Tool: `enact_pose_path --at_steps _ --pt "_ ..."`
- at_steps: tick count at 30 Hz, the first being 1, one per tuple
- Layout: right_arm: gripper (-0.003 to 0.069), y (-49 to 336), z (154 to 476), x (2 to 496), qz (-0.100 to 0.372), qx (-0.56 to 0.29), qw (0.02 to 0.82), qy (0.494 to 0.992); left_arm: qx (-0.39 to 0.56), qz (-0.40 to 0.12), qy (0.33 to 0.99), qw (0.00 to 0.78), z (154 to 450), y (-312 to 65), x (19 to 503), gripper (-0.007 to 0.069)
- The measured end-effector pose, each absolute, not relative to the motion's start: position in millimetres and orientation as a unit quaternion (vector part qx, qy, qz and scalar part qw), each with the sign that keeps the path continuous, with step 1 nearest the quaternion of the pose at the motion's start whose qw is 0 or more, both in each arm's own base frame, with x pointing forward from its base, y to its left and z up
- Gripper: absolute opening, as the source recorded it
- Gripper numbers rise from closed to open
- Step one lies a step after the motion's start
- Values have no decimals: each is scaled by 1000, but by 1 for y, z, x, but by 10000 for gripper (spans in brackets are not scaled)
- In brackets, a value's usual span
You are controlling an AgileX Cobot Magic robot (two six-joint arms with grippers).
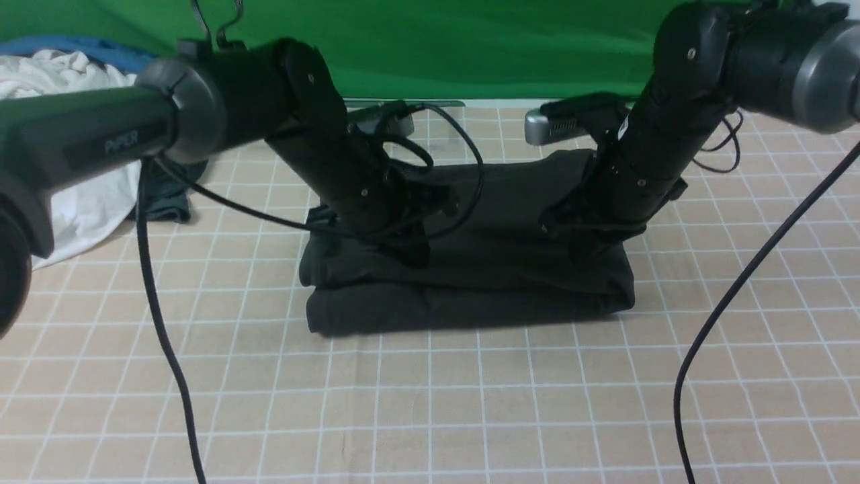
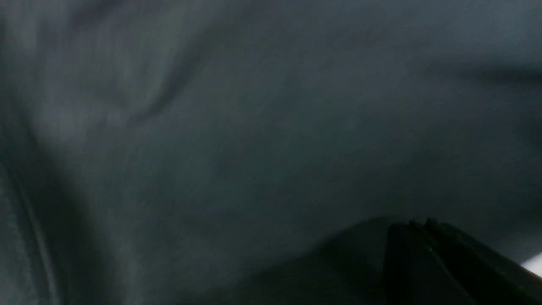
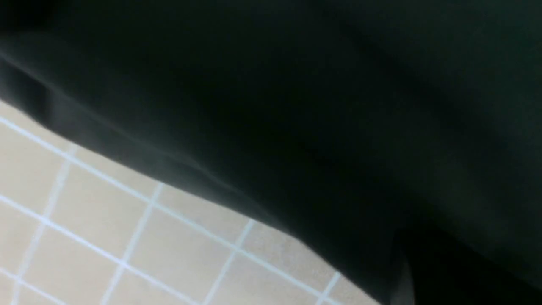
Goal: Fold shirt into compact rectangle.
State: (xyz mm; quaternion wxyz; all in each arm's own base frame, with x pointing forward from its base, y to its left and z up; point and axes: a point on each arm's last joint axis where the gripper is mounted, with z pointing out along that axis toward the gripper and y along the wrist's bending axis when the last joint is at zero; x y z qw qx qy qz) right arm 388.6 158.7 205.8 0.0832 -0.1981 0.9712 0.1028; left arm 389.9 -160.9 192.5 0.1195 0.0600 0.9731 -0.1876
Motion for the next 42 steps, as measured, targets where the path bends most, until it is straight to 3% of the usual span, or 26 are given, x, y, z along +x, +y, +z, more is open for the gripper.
enact_pose_path --at_steps 8,13,16,19,24,28,30,35,39,42 --pt "34 142 171 377 27 -188 11 982 27 -171 981 83 173 -154 376 12" --pt "34 136 167 373 10 -189 1 982 32 -172 981 86 189 -152 369 12" --pt "34 136 179 371 12 -186 18 982 37 -174 979 102 206 -150 365 12" --pt "34 136 216 370 31 -176 91 980 29 -187 971 144 237 -147 359 12" --pt "34 146 238 372 90 -174 151 969 20 -184 972 148 236 -147 361 12" --pt "35 153 212 381 110 -177 132 969 3 -164 980 110 204 -148 368 12" --pt "35 147 182 388 104 -162 87 978 -15 -132 989 72 181 -145 370 13" --pt "35 125 165 391 112 -121 33 986 -32 -121 990 64 177 -143 370 13" --pt "34 108 185 388 103 -118 37 987 -21 -138 988 67 197 -143 363 13" --pt "34 98 231 379 99 -122 93 983 -6 -156 982 111 239 -139 350 13"
